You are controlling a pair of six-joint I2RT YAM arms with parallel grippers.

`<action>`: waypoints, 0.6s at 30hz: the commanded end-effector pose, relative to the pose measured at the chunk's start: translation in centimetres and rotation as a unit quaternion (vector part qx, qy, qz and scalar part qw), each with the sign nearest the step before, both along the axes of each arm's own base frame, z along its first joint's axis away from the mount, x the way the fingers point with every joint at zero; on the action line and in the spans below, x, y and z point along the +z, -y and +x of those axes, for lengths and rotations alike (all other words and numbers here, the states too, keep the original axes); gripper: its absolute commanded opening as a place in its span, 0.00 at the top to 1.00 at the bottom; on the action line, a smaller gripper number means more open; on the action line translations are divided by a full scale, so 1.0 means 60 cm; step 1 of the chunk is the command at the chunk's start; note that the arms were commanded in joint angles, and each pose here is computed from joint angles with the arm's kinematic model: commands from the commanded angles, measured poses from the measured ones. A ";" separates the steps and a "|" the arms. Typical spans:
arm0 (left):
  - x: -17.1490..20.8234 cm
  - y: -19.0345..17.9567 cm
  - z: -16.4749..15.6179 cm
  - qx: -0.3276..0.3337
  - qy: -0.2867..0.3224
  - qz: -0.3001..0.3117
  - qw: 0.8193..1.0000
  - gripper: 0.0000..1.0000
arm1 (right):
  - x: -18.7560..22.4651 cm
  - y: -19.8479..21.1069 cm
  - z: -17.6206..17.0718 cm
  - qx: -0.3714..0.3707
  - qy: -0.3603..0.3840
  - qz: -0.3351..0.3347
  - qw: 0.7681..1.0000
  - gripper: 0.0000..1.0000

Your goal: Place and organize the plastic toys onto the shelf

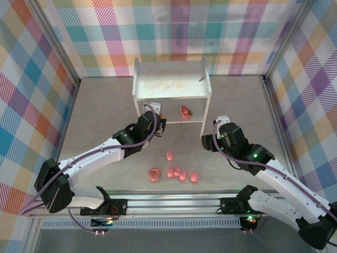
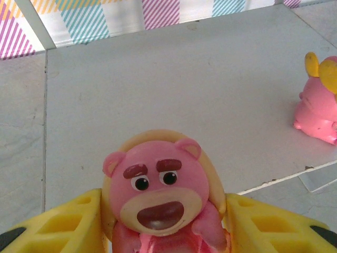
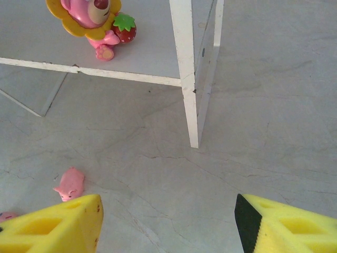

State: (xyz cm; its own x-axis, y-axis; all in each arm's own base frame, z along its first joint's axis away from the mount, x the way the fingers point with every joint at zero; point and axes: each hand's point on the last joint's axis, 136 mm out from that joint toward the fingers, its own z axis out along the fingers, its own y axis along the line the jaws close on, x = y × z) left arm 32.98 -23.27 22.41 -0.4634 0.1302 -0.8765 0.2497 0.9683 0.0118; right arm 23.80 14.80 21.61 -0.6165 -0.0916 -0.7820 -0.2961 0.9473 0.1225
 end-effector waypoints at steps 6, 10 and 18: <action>-0.006 0.013 0.013 0.009 0.019 -0.001 1.000 0.63 | 0.013 0.003 0.007 -0.001 0.016 -0.001 1.000 0.32; -0.006 0.014 0.016 0.013 0.024 -0.004 1.000 0.63 | 0.012 0.004 0.007 0.000 0.015 -0.003 1.000 0.32; -0.007 0.011 0.019 0.020 0.031 -0.002 0.999 0.63 | 0.004 0.003 0.010 0.001 0.011 -0.008 1.000 0.32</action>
